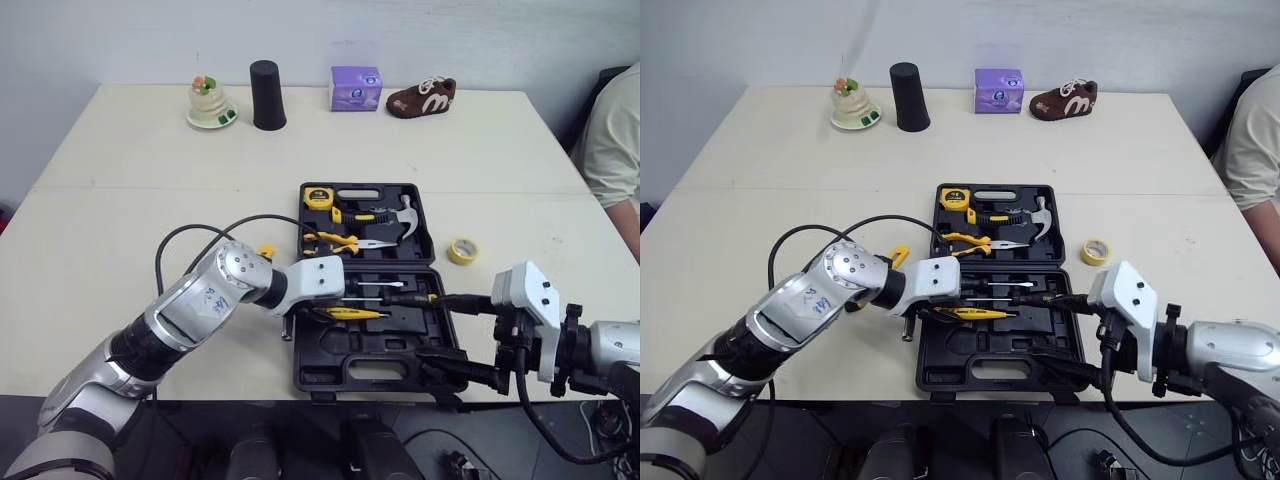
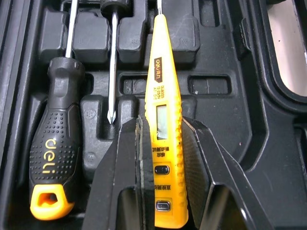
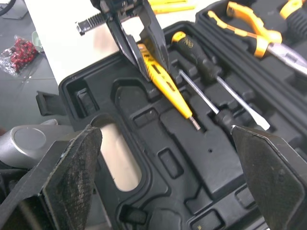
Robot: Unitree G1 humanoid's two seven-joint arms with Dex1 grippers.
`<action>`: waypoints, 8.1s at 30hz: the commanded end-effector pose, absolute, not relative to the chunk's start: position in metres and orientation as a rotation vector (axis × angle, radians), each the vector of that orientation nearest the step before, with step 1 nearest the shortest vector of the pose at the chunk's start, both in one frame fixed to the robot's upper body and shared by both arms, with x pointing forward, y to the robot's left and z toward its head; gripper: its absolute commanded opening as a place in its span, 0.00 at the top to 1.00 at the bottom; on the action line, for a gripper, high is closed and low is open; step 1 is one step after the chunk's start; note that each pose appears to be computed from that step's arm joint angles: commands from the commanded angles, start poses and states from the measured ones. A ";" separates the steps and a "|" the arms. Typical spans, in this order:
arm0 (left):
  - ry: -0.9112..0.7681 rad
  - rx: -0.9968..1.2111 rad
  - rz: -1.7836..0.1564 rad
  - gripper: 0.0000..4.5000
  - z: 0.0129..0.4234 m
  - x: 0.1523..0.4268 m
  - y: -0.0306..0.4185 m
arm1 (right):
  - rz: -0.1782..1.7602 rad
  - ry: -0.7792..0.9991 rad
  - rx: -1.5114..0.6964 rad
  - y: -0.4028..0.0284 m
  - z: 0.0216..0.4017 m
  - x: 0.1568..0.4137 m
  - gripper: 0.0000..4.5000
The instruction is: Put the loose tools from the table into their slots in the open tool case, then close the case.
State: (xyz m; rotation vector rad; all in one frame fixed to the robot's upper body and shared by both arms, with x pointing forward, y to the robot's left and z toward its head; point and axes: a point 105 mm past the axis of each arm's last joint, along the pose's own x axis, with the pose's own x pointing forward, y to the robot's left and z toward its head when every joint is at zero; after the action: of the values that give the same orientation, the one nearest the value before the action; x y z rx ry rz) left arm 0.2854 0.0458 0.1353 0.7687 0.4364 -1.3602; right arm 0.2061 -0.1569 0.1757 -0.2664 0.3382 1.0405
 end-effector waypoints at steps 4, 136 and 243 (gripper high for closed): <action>0.453 0.643 -1.388 0.19 0.151 0.282 0.051 | 1.046 0.276 -0.291 -0.153 0.185 0.203 0.00; 0.485 0.524 -1.566 0.73 0.169 0.238 0.079 | 1.162 0.332 -0.279 -0.171 0.205 0.188 0.00; 0.101 0.249 -1.624 0.63 0.167 0.264 0.057 | 0.829 0.369 -0.267 -0.231 0.184 0.198 0.00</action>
State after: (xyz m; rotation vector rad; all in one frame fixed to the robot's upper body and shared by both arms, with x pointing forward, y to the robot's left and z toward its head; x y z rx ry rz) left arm 0.2631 0.0374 0.1389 0.2578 0.2025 -1.6536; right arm 0.1930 -0.2145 0.1718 -0.2375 0.4188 0.9079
